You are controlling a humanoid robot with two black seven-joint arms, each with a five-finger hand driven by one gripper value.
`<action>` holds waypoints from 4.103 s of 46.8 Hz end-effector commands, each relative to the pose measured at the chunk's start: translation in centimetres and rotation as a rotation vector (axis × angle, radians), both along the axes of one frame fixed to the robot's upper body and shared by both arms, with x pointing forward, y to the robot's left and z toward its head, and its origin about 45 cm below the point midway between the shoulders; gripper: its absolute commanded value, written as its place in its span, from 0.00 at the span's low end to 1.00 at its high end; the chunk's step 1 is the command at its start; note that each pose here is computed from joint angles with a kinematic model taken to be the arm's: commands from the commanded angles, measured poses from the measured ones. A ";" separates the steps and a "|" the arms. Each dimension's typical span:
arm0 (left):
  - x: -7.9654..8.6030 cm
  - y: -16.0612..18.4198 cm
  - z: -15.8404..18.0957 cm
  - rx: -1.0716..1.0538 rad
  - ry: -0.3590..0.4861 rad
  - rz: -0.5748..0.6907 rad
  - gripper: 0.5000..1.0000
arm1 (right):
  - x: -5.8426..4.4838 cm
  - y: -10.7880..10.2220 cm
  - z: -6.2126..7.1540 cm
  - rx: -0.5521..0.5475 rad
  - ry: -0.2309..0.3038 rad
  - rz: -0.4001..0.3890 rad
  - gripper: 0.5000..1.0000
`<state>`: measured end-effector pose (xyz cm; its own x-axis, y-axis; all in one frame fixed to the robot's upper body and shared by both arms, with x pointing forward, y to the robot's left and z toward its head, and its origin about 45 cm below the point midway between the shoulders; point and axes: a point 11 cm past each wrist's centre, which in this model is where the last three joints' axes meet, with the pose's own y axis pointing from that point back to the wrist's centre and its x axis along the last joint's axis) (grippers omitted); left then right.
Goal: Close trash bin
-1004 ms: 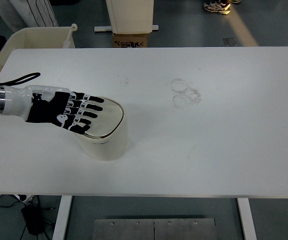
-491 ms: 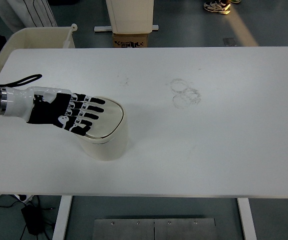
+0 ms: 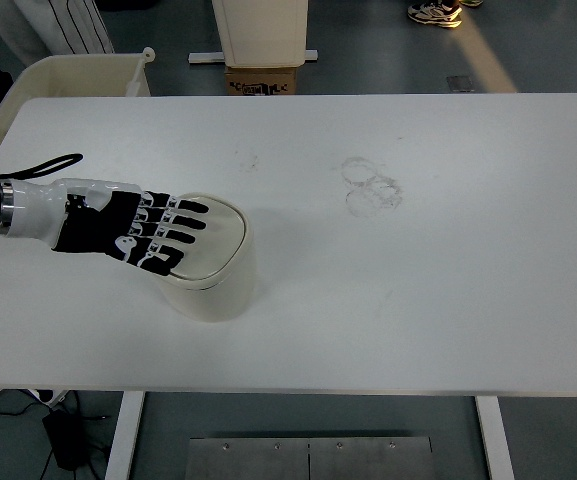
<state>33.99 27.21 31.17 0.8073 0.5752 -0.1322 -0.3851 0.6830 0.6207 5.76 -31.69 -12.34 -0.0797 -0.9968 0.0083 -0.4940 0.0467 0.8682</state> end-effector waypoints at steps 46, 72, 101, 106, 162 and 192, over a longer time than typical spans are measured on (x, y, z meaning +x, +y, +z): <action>0.7 0.3 1.6 0.047 -0.071 -0.020 1.00 | 0.0 0.0 0.0 -0.001 -0.001 0.000 0.99; 0.5 -0.4 2.6 0.165 -0.136 -0.178 1.00 | 0.0 0.0 0.0 -0.001 -0.001 0.000 0.99; 0.2 -0.7 2.5 0.199 -0.146 -0.245 1.00 | 0.5 0.0 0.1 -0.001 -0.008 0.002 0.98; 0.2 -0.7 2.5 0.199 -0.146 -0.245 1.00 | 0.6 0.0 0.1 -0.001 -0.010 0.003 0.98; 0.0 -0.3 1.8 0.219 -0.131 -0.246 1.00 | 0.6 0.0 0.1 -0.001 -0.010 0.003 0.98; 0.3 -0.4 2.1 0.216 -0.139 -0.242 1.00 | 0.6 0.0 0.1 -0.001 -0.010 0.003 0.98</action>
<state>34.15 26.88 33.12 0.9262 0.3662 0.0898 -0.3150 0.6208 0.7179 6.33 -31.67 -12.26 -0.0772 -0.9970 0.0080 -0.5025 0.0458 0.8634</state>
